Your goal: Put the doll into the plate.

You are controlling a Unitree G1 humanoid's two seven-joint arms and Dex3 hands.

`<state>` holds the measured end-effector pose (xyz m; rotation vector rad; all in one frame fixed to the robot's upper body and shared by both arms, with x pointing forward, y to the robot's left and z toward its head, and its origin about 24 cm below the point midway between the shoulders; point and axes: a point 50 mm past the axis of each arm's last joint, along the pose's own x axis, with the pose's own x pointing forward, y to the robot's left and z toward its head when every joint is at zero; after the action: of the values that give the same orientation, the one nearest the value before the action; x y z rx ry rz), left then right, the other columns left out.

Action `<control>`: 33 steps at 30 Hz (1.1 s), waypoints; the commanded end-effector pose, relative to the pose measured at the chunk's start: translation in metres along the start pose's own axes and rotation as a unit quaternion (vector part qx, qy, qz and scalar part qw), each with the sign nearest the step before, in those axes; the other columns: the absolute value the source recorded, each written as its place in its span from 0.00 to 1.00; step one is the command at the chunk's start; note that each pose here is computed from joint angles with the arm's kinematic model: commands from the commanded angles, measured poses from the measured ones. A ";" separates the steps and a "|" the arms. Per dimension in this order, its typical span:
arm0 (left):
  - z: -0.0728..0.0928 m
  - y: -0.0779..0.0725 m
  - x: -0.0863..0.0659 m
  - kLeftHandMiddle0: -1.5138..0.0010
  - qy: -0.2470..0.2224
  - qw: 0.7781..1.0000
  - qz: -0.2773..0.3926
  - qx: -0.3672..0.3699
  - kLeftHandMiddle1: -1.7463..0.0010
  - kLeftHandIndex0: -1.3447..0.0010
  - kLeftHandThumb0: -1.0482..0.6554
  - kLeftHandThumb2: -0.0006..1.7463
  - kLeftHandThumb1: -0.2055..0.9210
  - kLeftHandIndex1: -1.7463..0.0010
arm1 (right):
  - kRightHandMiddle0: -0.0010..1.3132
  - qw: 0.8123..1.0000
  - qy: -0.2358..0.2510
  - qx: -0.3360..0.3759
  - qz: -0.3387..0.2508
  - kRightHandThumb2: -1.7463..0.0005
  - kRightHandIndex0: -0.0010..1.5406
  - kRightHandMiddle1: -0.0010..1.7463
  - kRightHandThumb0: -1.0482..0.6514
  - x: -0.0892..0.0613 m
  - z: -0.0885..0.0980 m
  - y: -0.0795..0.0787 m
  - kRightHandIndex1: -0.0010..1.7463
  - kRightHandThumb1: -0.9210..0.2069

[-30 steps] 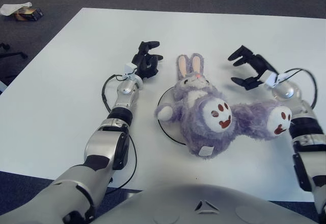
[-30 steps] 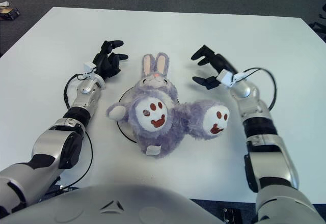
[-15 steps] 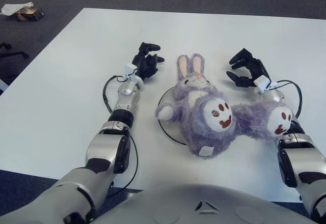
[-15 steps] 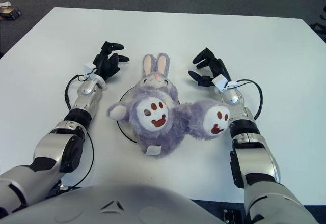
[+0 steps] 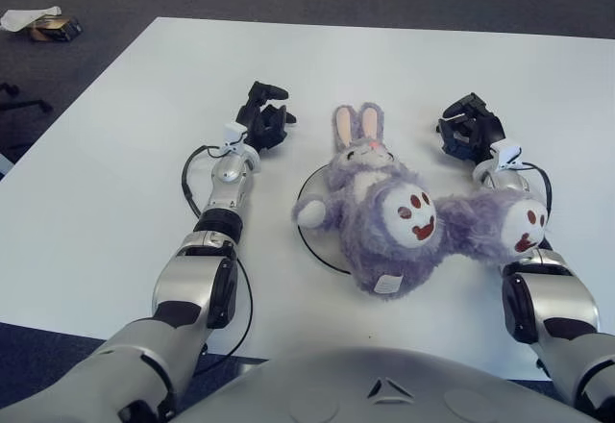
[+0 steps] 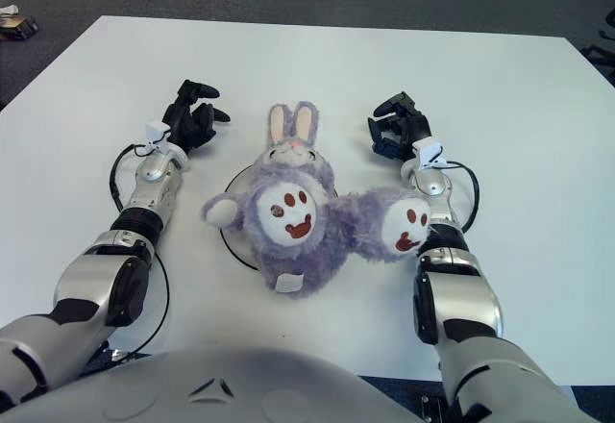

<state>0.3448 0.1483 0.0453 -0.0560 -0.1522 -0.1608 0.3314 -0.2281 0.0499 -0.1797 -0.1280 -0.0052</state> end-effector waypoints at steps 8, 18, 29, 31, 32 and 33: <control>-0.042 0.018 -0.039 0.56 0.088 0.993 0.076 -0.031 0.03 0.71 0.61 0.77 0.44 0.00 | 0.37 0.995 -0.012 0.024 -0.096 0.17 0.48 1.00 0.61 -0.039 -0.031 0.023 0.96 0.65; -0.041 0.017 -0.044 0.52 0.071 0.994 0.074 -0.024 0.01 0.69 0.61 0.83 0.38 0.00 | 0.45 0.994 -0.034 0.052 -0.090 0.06 0.53 1.00 0.61 -0.042 -0.032 0.033 0.99 0.79; -0.035 0.016 -0.042 0.52 0.049 0.997 0.049 -0.031 0.00 0.58 0.61 0.89 0.29 0.00 | 0.57 0.988 -0.011 0.111 -0.105 0.00 0.60 0.93 0.61 -0.035 -0.034 0.027 1.00 0.90; -0.034 0.016 -0.041 0.55 0.047 0.997 0.047 -0.033 0.00 0.56 0.61 0.88 0.30 0.00 | 0.59 0.987 -0.011 0.119 -0.109 0.00 0.61 0.91 0.61 -0.035 -0.034 0.027 1.00 0.91; -0.034 0.017 -0.041 0.56 0.046 0.997 0.047 -0.033 0.00 0.55 0.61 0.88 0.30 0.00 | 0.60 0.987 -0.011 0.121 -0.109 0.00 0.61 0.90 0.61 -0.034 -0.034 0.026 1.00 0.92; -0.034 0.017 -0.041 0.57 0.045 0.997 0.047 -0.034 0.00 0.55 0.61 0.88 0.31 0.00 | 0.60 0.986 -0.013 0.124 -0.110 0.00 0.61 0.90 0.61 -0.035 -0.034 0.027 1.00 0.92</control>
<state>0.3360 0.1654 0.0423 -0.0699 -0.1677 -0.1075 0.3247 -0.2261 0.0561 -0.0099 -0.3418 -0.1986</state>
